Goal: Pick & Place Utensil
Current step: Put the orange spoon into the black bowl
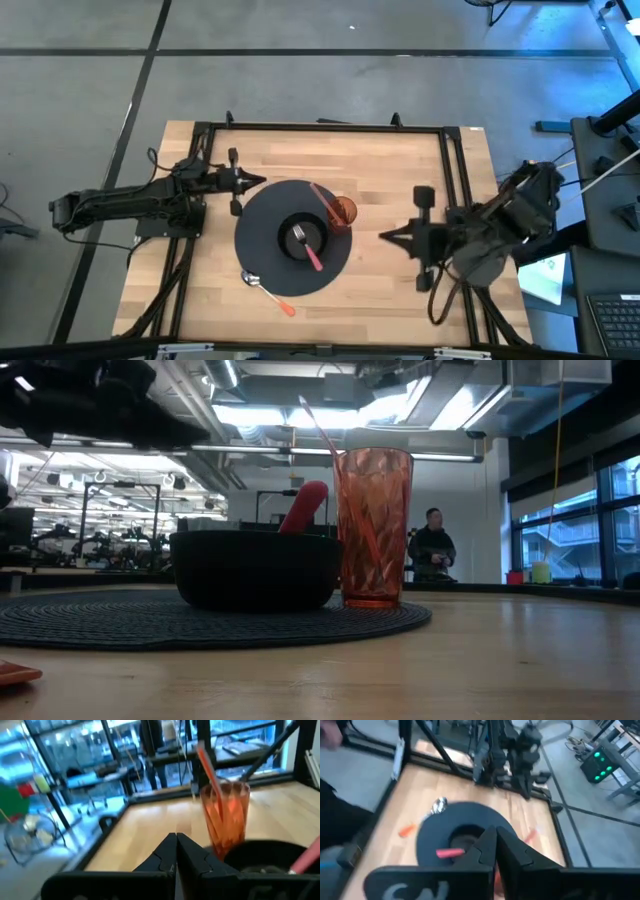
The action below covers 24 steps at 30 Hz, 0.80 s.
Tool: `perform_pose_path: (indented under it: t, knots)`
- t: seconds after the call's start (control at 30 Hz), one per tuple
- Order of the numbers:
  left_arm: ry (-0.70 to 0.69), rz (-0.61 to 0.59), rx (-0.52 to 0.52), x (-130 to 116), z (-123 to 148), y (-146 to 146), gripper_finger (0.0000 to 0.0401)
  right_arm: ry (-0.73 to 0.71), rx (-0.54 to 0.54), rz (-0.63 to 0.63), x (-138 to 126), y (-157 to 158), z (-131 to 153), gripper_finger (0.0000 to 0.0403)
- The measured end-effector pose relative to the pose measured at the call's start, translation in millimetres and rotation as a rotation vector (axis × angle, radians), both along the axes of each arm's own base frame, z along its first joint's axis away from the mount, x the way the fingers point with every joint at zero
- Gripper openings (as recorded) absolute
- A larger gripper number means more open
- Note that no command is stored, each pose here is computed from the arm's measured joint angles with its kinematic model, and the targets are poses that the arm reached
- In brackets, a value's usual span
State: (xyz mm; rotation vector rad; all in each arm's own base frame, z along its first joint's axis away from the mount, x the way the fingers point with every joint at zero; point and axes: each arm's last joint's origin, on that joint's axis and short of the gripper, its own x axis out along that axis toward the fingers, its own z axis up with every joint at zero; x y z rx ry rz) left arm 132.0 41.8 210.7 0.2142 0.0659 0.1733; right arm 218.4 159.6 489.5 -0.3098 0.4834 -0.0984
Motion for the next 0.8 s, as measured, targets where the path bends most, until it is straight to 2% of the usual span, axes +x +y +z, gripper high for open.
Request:
perform_pose_path:
  t: [0.1,0.2,0.33,0.43,0.53,0.63,0.8]
  knots:
    - [-0.053,0.000,0.060,-1,6,0,0.0004,-0.003,-0.042,0.022,-14,-14,-5,0.0005]
    - [-0.096,0.002,0.119,-1,12,0,0.0004,-0.077,-0.035,0.060,-32,-29,-5,0.0006]
    - [-0.126,0.006,0.204,-2,16,-1,0.0004,-0.210,-0.022,0.135,-55,-52,-11,0.0004]
    - [-0.126,0.010,0.259,-2,17,-1,0.0004,-0.367,0.019,0.156,-61,-78,-17,0.0003]
    - [-0.132,0.011,0.265,-2,18,-1,0.0004,-0.463,0.013,0.118,-62,-107,-29,0.0002]
    - [-0.134,0.011,0.242,-2,17,-1,0.0004,-0.457,0.003,0.077,-62,-133,-48,0.0002]
    - [-0.123,0.011,0.228,-2,16,0,0.0004,-0.475,0.059,0.143,-62,-156,-91,0.0002]
